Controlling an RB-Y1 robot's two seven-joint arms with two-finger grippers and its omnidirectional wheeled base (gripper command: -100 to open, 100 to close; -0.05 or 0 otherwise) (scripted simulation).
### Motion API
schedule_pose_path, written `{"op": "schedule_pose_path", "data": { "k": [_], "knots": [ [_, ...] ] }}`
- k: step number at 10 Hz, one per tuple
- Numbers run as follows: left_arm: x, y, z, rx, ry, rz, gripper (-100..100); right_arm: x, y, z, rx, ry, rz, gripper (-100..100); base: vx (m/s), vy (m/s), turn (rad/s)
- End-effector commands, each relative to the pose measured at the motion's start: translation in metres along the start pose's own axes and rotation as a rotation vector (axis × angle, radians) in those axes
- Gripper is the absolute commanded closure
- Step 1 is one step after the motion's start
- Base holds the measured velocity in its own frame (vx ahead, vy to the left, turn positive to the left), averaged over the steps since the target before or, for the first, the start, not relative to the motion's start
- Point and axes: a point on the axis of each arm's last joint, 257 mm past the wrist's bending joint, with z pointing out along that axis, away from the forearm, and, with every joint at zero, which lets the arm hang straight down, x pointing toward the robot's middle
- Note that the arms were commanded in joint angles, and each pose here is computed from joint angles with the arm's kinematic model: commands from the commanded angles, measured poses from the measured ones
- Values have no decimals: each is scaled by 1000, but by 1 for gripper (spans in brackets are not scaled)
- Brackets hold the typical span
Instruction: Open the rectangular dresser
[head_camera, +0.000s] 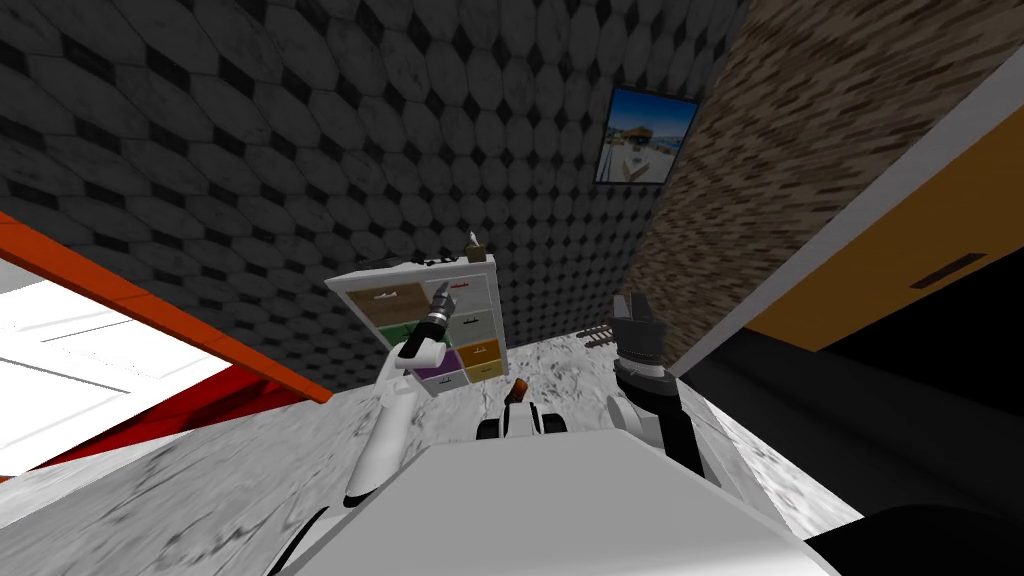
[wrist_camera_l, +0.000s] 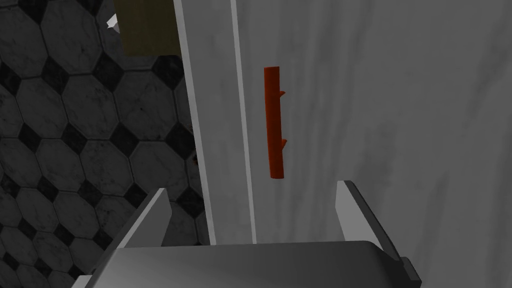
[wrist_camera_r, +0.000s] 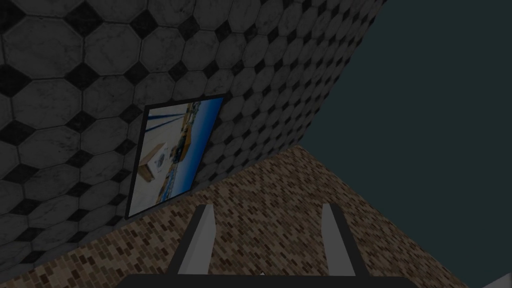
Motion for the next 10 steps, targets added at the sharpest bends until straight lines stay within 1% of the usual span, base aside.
{"op": "schedule_pose_path", "data": {
  "k": [1,2,3,4,5,7,9,10],
  "knots": [
    [-2,0,1,-6,-3,0,-100,0,0,0,0,0,0,0,85,26,-5],
    [-3,-8,0,-8,-5,0,-100,0,0,0,0,0,0,0,82,11,-14],
    [-3,-10,0,-8,-6,0,-100,0,0,0,0,0,0,0,127,13,-13],
    [-2,-8,0,-6,-5,0,-100,0,0,0,0,0,0,0,56,6,-1],
    [-2,0,1,-8,-3,0,100,0,0,0,0,0,0,0,-83,-16,19],
    [0,-8,-4,-6,1,-2,100,0,0,0,0,0,0,0,-80,-13,19],
    [2,-15,-7,-3,6,-3,100,0,0,0,0,0,1,0,-181,-37,33],
    [1,-12,-6,-3,4,-3,100,0,0,0,0,0,1,0,-79,-23,6]
  ]
}}
